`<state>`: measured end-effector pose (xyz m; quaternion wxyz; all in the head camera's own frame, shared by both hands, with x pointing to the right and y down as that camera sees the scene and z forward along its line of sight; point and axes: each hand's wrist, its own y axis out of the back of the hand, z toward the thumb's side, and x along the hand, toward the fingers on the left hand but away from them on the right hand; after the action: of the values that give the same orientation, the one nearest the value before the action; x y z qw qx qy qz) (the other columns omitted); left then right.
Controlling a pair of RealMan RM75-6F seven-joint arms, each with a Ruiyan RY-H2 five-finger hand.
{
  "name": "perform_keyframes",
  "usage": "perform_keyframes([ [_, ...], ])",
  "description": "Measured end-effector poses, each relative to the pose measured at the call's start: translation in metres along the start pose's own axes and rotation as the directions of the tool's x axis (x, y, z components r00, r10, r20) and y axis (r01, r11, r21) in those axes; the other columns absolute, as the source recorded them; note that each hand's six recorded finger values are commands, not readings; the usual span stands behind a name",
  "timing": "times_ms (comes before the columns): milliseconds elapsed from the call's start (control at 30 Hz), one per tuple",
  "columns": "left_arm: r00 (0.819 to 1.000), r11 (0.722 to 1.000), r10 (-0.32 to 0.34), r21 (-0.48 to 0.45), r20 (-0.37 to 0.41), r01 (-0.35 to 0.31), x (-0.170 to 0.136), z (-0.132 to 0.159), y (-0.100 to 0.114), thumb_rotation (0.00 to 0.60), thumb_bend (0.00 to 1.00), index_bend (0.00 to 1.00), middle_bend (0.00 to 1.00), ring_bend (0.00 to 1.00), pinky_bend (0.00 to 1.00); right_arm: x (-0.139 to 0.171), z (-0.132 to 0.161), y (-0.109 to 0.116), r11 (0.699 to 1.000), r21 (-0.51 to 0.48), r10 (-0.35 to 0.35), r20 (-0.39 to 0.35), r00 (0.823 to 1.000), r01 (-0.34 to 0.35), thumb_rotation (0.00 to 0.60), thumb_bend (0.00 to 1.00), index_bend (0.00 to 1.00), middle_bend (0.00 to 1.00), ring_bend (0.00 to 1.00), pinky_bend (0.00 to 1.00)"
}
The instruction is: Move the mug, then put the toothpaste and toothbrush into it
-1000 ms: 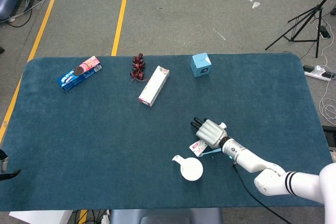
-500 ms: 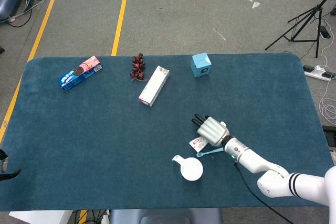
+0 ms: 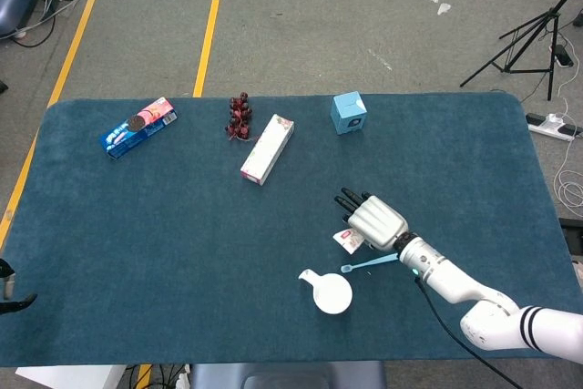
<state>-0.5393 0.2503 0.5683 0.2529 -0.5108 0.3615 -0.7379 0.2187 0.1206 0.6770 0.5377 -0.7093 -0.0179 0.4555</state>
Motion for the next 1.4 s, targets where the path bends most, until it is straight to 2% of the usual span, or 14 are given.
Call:
perform_keyframes([
  [867,1.0,1.0,-0.004,0.001,-0.005,0.004,0.001,-0.001,-0.001,0.6,0.0,0.88,0.48,0.43,0.56,0.029,-0.007,0.041,0.985,-0.095,-0.144,0.013,0.989,0.145,0.6,0.25,0.61,0.15,0.04,0.33],
  [1400,1.0,1.0,-0.005,0.004,-0.005,0.005,0.002,-0.001,-0.001,0.6,0.0,0.88,0.48,0.43,0.56,0.074,0.009,0.09,0.953,-0.175,-0.257,-0.041,0.965,0.247,0.6,0.25,0.61,0.15,0.04,0.33],
])
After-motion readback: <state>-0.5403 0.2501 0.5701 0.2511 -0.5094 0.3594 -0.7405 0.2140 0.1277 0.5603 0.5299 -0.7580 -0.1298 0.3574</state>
